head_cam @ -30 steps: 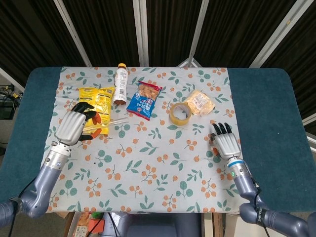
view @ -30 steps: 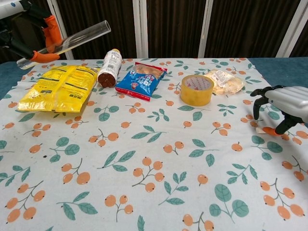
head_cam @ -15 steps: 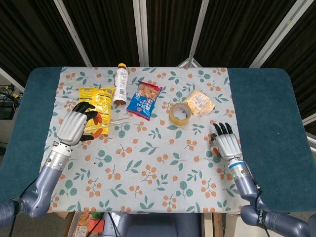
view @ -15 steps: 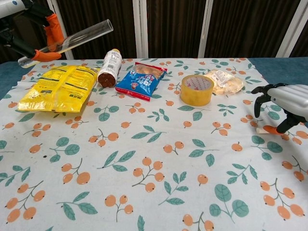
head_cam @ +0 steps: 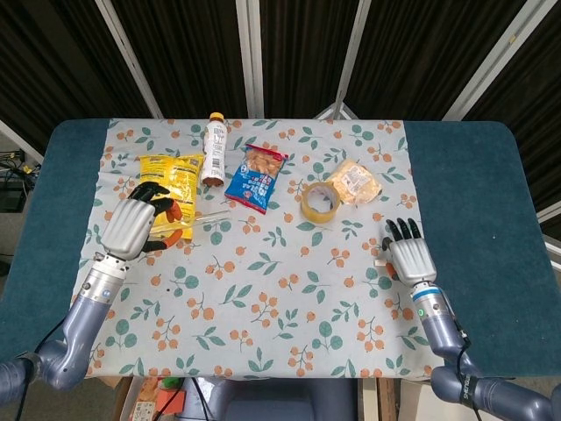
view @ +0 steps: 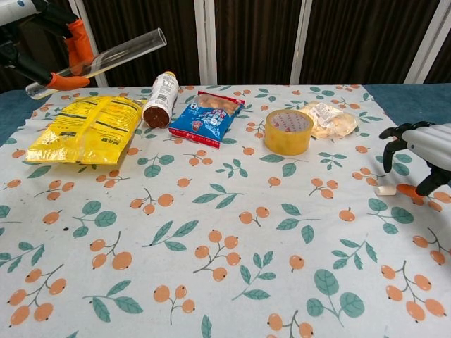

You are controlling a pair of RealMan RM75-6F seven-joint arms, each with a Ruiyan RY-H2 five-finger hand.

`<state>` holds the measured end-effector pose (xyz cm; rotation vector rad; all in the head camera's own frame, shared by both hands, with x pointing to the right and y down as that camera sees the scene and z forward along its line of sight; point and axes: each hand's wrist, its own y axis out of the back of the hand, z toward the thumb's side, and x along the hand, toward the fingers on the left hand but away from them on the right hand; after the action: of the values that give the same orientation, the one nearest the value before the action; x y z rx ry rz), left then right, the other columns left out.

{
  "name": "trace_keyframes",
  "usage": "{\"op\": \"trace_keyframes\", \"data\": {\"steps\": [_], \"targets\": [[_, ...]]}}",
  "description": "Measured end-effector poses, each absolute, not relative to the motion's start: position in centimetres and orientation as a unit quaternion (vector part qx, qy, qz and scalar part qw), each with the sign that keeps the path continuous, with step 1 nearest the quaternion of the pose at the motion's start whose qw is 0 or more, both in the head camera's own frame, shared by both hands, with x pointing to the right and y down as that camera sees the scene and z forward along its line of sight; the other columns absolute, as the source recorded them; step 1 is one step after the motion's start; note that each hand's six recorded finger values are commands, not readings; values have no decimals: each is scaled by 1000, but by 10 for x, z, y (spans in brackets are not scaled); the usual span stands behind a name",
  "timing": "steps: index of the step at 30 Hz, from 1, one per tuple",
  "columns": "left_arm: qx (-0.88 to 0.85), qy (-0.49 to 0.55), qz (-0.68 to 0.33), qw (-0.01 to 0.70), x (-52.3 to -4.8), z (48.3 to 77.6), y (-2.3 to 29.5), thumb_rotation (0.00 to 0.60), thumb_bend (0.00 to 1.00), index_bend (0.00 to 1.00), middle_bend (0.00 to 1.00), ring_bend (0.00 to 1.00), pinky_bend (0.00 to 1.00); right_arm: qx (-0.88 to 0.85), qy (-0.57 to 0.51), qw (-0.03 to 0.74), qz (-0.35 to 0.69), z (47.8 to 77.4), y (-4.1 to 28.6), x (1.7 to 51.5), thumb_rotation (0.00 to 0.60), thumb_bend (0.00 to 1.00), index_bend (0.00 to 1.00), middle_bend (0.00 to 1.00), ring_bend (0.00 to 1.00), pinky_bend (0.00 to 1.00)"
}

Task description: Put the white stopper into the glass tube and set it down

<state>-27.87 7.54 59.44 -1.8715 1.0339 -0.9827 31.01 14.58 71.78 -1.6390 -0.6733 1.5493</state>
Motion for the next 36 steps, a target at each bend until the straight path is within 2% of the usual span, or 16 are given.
{"op": "trace_keyframes", "data": {"steps": [36], "targets": [[-734,403,-387,386,-278,599,76,600,580,694,704,264,179,-647,-260,373,612,731,157,307,600,392,472,121,8,0]]}}
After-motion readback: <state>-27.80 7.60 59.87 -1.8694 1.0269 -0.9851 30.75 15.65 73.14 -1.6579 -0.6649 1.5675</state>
